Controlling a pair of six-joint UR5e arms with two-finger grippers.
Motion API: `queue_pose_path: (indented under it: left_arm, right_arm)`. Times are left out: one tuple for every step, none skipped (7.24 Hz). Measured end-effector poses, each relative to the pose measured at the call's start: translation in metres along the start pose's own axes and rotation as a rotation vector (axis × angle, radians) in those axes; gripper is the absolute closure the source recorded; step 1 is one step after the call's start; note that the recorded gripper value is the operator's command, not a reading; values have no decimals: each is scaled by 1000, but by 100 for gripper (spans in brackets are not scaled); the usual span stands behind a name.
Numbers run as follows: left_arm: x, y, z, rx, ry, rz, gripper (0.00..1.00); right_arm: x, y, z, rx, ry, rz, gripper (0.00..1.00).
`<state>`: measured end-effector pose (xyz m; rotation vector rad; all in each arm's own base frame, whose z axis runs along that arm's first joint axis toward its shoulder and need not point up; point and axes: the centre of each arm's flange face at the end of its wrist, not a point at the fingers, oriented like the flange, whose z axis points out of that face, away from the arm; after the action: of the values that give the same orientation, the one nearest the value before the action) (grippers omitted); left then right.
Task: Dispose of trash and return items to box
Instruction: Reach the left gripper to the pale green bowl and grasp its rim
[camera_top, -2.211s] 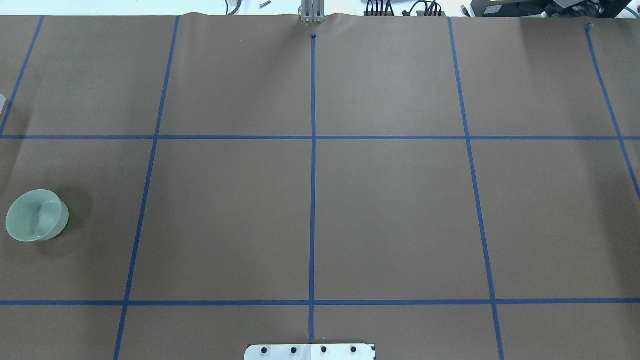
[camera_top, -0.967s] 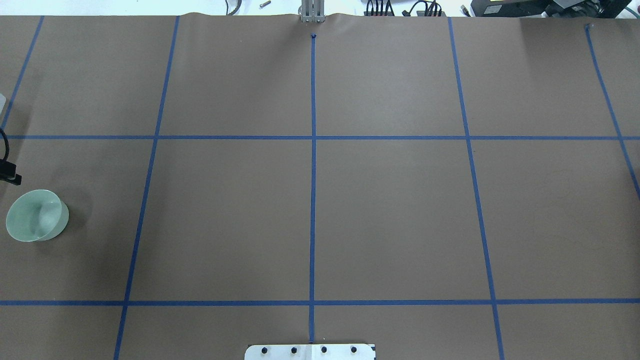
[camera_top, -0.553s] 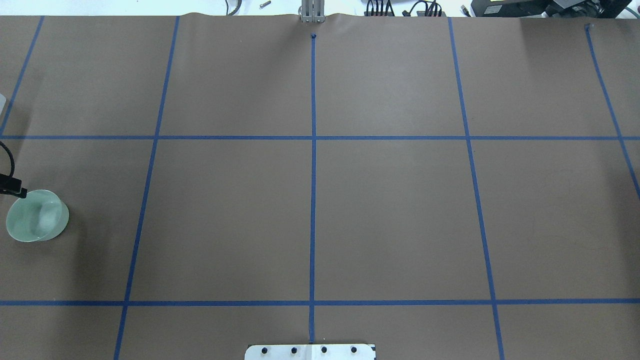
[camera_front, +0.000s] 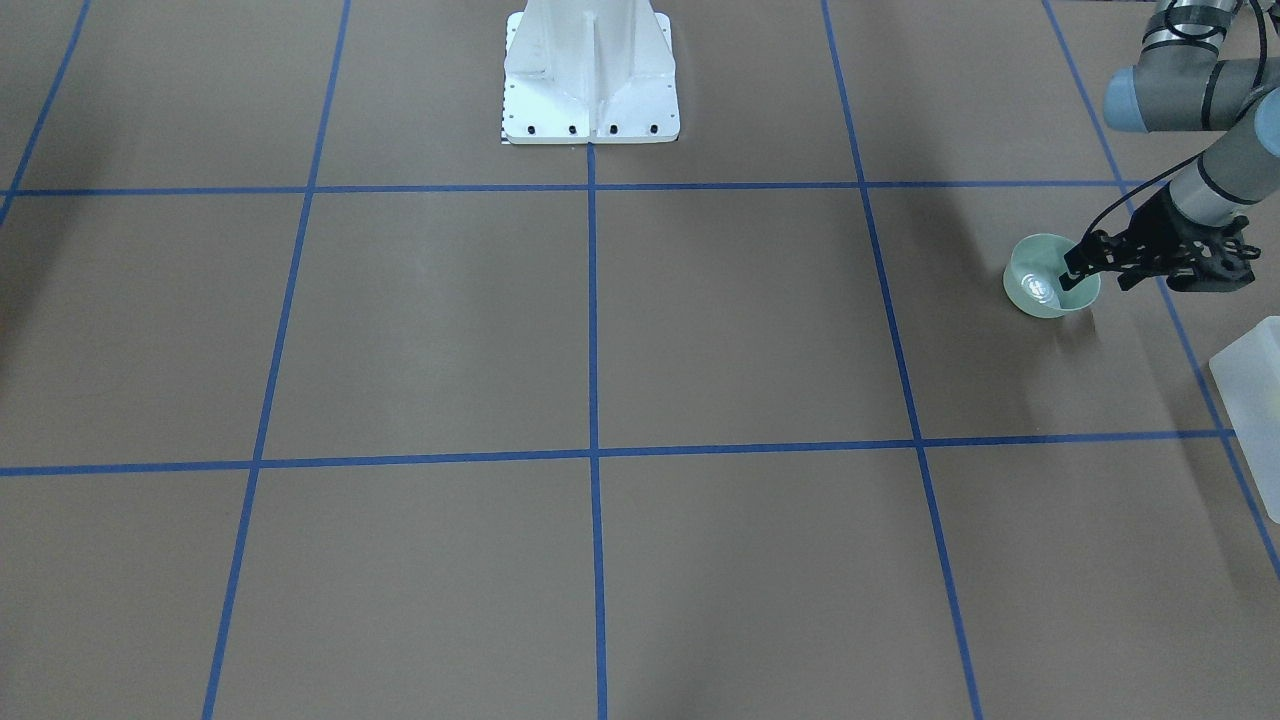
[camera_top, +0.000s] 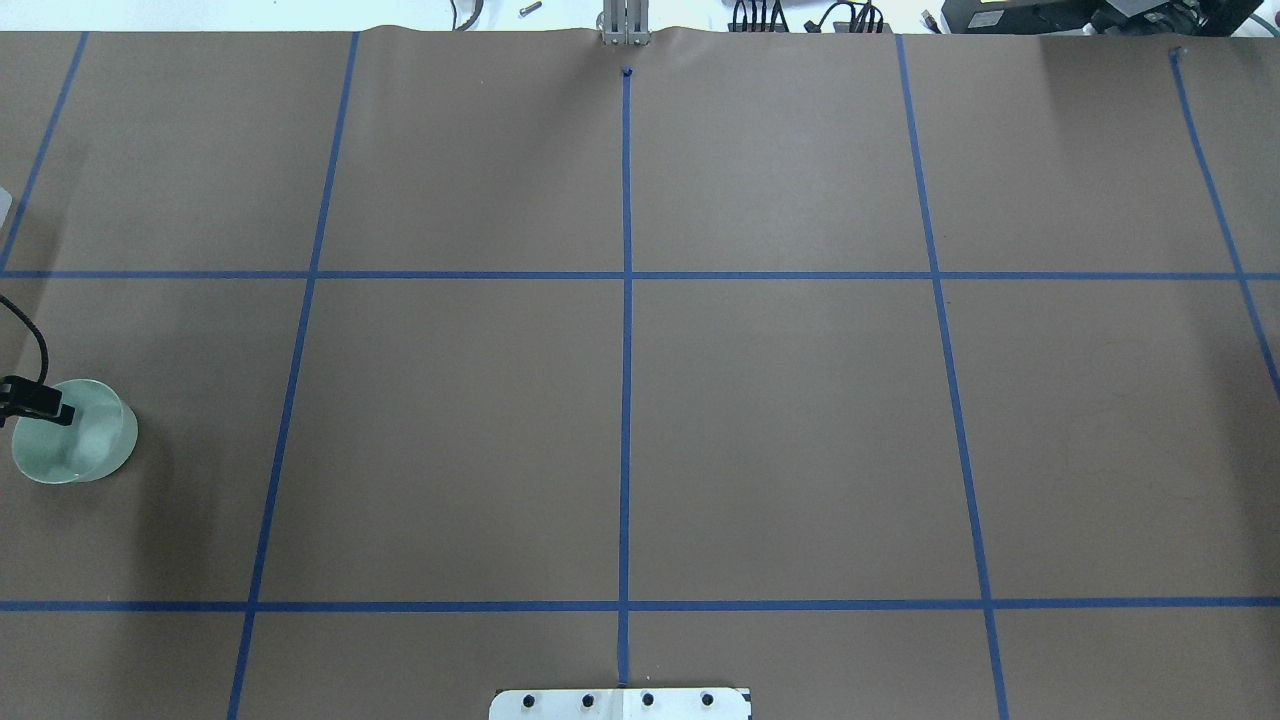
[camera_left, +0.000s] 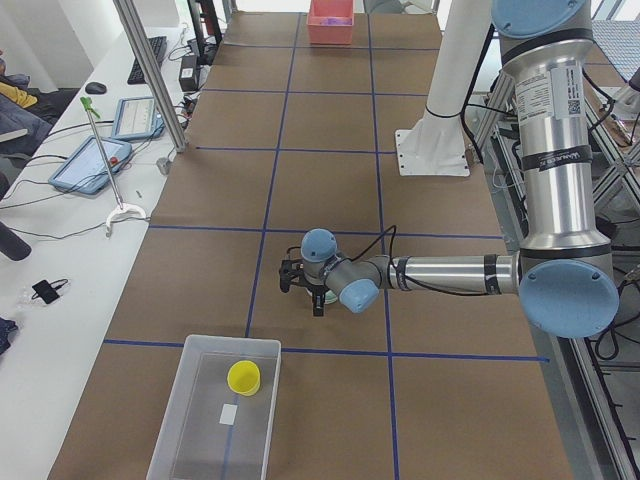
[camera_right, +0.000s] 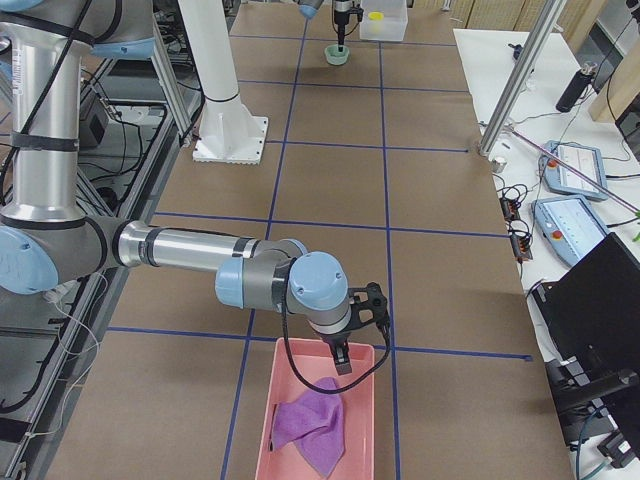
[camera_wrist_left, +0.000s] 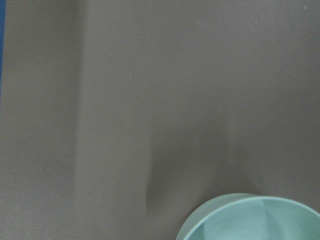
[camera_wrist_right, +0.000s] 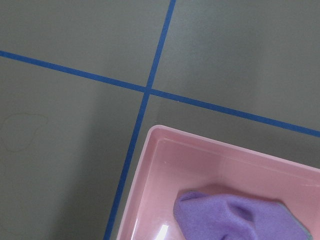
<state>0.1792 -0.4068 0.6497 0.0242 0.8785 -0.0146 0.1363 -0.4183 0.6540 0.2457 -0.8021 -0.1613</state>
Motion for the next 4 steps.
queue_pose_path:
  left_arm:
    - [1, 2, 1, -6, 6, 5, 100]
    - [2, 3, 2, -15, 15, 7, 100]
    - [4, 5, 1, -30, 31, 8, 100]
    - [11, 7, -2, -58, 69, 11, 100]
  right_arm:
    - [-8, -7, 2, 11, -13, 15, 0]
    - [-13, -11, 4, 21, -19, 24, 0]
    - [-17, -14, 5, 27, -22, 27, 0]
    - [-20, -16, 6, 28, -24, 26, 0]
